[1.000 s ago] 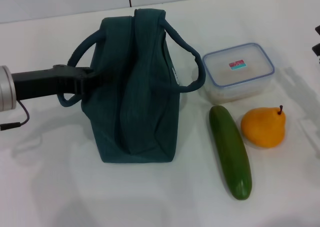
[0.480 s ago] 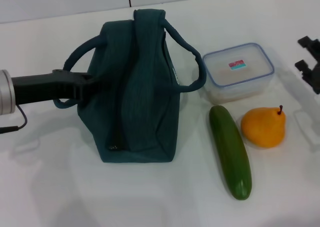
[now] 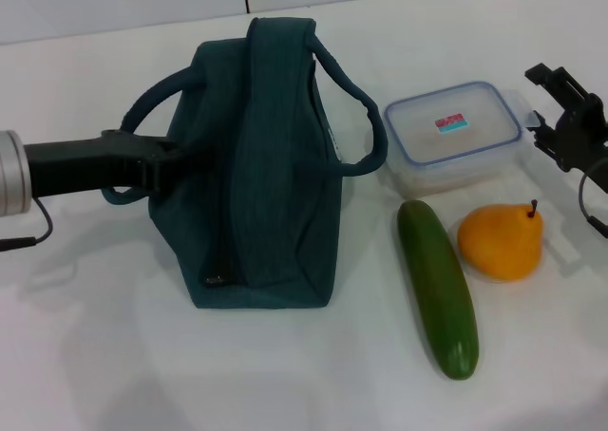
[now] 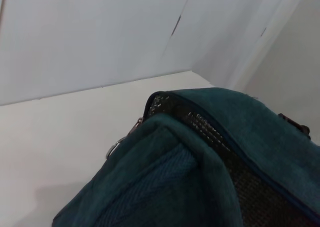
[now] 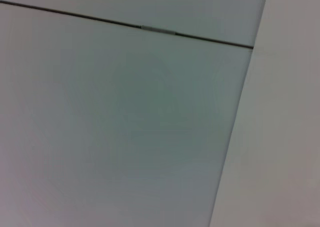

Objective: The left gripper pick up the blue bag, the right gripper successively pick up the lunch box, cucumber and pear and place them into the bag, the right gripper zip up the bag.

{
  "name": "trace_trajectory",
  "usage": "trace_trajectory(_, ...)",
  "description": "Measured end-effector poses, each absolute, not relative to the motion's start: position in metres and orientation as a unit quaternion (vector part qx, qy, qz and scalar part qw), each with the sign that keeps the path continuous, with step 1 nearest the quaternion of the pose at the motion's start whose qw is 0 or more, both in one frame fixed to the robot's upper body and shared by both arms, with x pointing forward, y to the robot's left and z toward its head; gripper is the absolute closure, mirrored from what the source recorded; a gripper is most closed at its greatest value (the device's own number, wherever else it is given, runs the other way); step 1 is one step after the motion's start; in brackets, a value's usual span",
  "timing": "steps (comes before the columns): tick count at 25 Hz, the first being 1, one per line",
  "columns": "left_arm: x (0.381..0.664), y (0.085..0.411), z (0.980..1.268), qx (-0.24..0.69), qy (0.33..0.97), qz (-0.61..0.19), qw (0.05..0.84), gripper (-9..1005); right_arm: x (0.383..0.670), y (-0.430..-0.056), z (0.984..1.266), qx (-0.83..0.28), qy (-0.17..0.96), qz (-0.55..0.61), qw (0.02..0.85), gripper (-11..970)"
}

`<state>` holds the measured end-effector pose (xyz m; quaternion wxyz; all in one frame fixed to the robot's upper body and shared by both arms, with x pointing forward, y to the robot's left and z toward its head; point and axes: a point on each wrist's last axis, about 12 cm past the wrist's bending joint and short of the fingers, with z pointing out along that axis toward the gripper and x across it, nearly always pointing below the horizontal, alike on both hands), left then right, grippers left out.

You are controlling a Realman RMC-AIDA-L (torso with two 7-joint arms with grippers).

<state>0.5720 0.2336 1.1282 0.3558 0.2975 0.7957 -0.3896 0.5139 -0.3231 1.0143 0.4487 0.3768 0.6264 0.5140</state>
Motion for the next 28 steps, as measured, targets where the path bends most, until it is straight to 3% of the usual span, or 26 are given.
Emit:
trace_trajectory(24,0.573,0.232,1.124,0.288,0.797,-0.397,0.352,929,0.525,-0.310,1.020,0.343,0.644,0.527,0.436,251)
trace_trajectory(28,0.572,0.231,1.122,0.288,0.798,-0.399,0.349,929,0.527,-0.310,1.020,0.346,0.642,0.526,0.437,337)
